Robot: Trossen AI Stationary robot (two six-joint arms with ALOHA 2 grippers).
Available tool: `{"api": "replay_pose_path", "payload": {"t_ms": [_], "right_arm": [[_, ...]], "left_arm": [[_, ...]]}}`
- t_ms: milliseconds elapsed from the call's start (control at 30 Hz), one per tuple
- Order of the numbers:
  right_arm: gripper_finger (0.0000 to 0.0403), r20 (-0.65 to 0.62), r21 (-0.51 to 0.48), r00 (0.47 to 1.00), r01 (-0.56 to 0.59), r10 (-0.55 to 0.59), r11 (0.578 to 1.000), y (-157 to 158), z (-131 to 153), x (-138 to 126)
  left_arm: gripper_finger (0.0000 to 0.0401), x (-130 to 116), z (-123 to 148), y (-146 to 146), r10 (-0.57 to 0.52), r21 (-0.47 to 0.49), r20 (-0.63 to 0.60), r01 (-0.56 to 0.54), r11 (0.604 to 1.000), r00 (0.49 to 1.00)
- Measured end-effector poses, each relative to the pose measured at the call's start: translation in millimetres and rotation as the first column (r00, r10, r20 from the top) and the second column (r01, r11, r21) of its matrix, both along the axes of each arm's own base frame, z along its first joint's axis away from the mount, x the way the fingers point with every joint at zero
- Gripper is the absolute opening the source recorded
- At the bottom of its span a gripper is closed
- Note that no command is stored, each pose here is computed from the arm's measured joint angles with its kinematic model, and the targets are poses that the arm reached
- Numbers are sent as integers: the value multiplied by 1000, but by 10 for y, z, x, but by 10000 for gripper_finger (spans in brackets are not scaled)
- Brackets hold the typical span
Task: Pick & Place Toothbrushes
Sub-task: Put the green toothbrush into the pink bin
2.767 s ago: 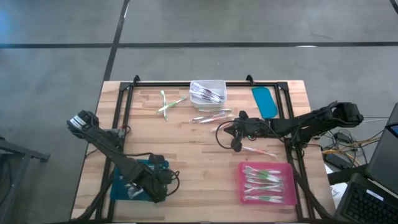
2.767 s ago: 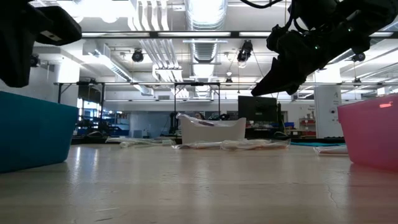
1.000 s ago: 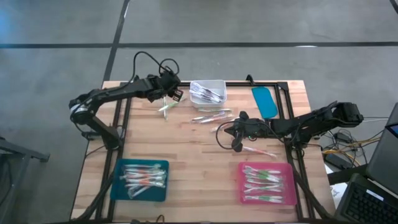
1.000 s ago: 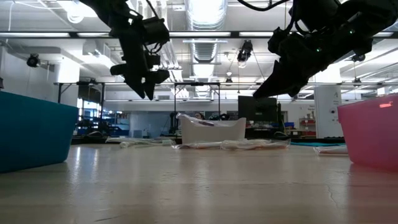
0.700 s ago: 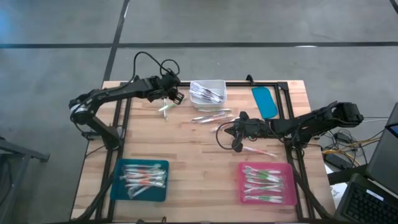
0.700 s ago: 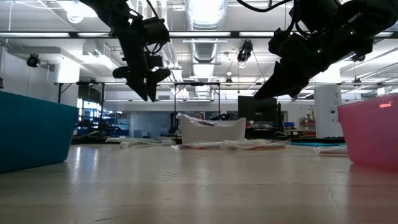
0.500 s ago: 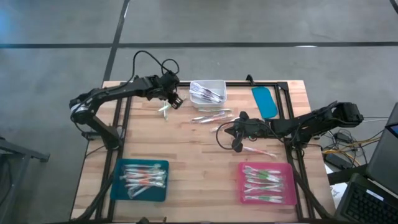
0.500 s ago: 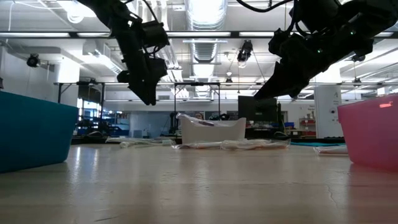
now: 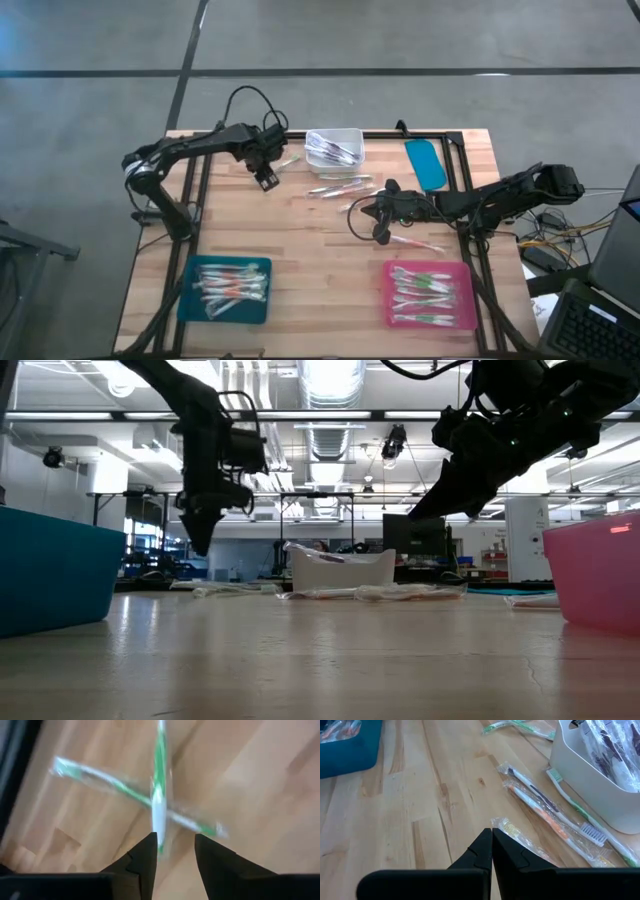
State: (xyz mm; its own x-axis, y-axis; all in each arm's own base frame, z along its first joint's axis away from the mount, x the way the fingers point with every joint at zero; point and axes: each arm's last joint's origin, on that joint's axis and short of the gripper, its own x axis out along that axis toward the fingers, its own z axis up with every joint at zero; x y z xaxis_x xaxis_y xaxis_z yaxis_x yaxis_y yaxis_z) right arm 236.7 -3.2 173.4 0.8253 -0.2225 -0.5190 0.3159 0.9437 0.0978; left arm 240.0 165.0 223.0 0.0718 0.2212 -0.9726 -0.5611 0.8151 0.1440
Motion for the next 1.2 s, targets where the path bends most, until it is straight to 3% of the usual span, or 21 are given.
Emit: {"api": "replay_pose_path", "payload": {"t_ms": [533, 967, 1200], "right_arm": [[8, -4, 17, 1000, 9, -9, 1000, 0, -19, -11], [8, -16, 13, 1000, 8, -7, 1000, 0, -53, -32], [8, -24, 14, 1000, 8, -8, 1000, 0, -77, -48]], "left_arm": [[138, 45, -371, 90, -76, -103, -163, 59, 993, 984], [137, 50, -659, 218, -65, -91, -290, 40, 995, 955], [94, 63, -721, 223, -78, -110, -301, 47, 993, 950]]}}
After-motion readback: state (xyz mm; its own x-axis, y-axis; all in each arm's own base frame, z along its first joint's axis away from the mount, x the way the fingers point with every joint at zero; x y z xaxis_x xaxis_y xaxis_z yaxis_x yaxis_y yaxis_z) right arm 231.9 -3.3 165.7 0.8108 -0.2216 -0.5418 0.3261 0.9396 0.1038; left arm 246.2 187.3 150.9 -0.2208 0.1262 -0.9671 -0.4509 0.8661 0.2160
